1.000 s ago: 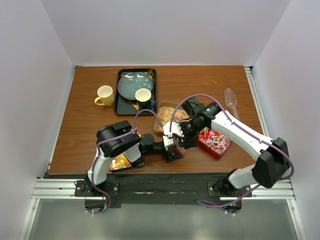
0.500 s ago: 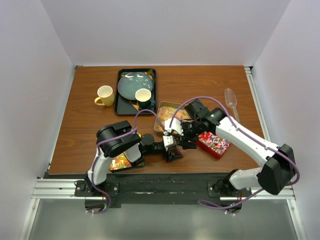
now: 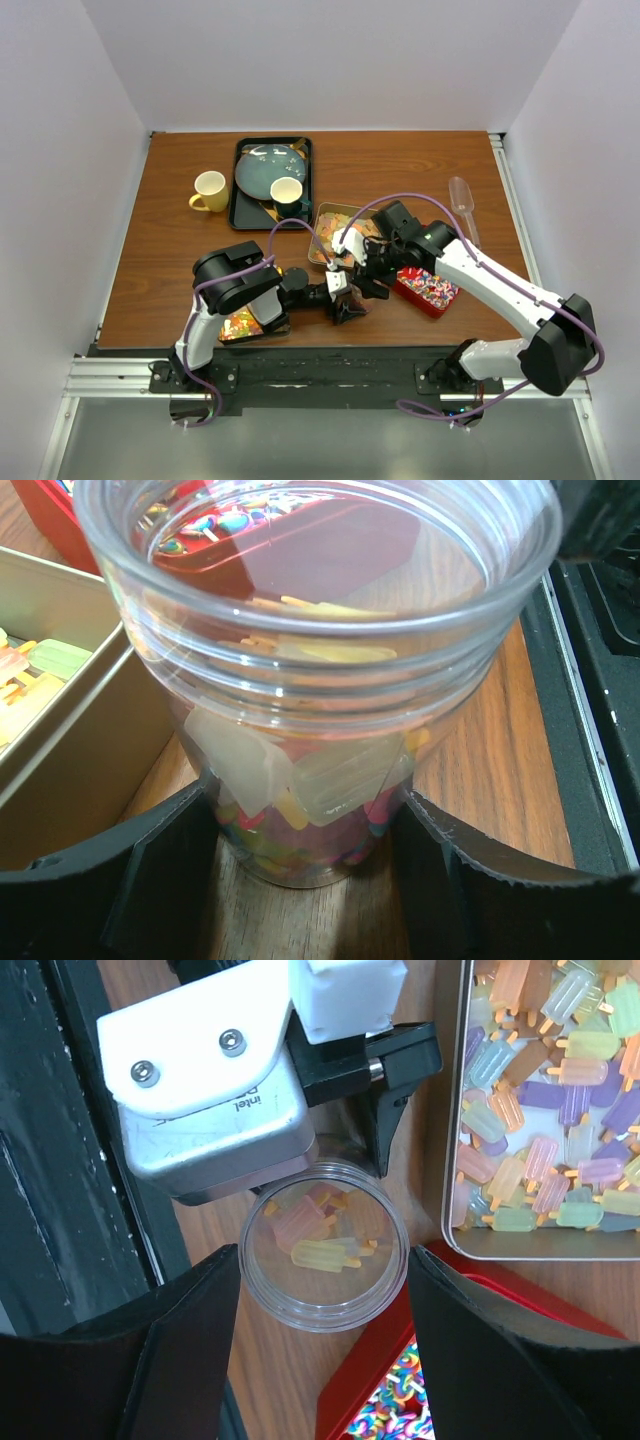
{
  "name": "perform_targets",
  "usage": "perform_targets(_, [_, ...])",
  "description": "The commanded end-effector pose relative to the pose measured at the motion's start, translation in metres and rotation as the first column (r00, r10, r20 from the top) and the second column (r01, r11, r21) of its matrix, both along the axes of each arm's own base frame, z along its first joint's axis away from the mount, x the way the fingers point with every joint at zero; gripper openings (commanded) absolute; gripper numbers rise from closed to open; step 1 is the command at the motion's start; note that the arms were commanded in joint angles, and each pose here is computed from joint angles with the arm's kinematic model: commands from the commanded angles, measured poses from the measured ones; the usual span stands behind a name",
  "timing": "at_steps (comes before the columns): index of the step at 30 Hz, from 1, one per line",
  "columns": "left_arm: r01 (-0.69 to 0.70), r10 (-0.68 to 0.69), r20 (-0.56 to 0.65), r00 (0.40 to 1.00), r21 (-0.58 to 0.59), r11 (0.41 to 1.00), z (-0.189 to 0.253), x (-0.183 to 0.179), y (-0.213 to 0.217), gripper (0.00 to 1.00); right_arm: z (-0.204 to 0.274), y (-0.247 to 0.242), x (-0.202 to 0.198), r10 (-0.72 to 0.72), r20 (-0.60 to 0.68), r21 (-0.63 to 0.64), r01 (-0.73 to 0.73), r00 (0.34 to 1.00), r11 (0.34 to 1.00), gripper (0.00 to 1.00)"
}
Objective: Pack the candies
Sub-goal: Screw the box lid onto the packing bottle.
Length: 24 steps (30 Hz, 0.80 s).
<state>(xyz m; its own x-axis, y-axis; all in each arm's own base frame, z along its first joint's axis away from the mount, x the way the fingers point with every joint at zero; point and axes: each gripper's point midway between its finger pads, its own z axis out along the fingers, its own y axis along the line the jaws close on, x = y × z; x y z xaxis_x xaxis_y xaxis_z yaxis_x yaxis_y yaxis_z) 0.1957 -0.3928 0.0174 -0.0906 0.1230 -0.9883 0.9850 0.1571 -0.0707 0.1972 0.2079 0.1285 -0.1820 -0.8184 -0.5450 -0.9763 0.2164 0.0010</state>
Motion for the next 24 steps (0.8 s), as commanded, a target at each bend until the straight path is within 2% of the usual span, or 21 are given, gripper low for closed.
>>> perform_targets(1, [0.004,0.018,0.132,0.991,-0.168,0.986,0.036,0.004,0.004,0.13,-0.033,-0.039,-0.007,-0.14,-0.052,-0.209,0.127,0.989,0.97,0.55])
perform_targets(5, [0.002,0.019,0.128,0.992,-0.164,0.986,0.035,0.005,0.004,0.1,-0.028,-0.046,-0.006,-0.178,-0.037,-0.231,0.165,0.983,0.959,0.66])
perform_targets(9, [0.007,0.012,0.126,0.992,-0.156,0.988,0.033,0.003,0.005,0.08,-0.005,-0.043,-0.005,-0.18,-0.012,-0.188,0.174,0.984,0.967,0.77])
perform_targets(13, [0.022,-0.003,0.119,0.993,-0.153,0.988,0.032,0.0,0.004,0.0,0.022,-0.042,-0.006,-0.177,0.007,-0.145,0.176,0.984,0.974,0.8])
perform_targets(16, [0.024,-0.006,0.116,0.993,-0.153,0.988,0.031,0.0,0.004,0.0,0.028,-0.047,-0.003,-0.155,0.021,-0.149,0.157,0.988,0.976,0.8])
perform_targets(19, [0.025,-0.008,0.113,0.994,-0.151,0.988,0.03,0.0,0.004,0.0,0.039,-0.042,0.009,-0.09,0.051,-0.09,0.094,0.995,0.992,0.81])
perform_targets(21, [0.025,-0.008,0.111,0.994,-0.151,0.988,0.03,0.0,0.004,0.0,0.05,-0.03,0.014,-0.007,0.077,-0.02,0.009,0.997,1.0,0.84])
perform_targets(24, [0.029,-0.013,0.107,0.994,-0.147,0.989,0.028,-0.002,0.004,0.0,0.053,-0.013,0.018,0.133,0.089,0.019,-0.135,0.987,0.991,0.86])
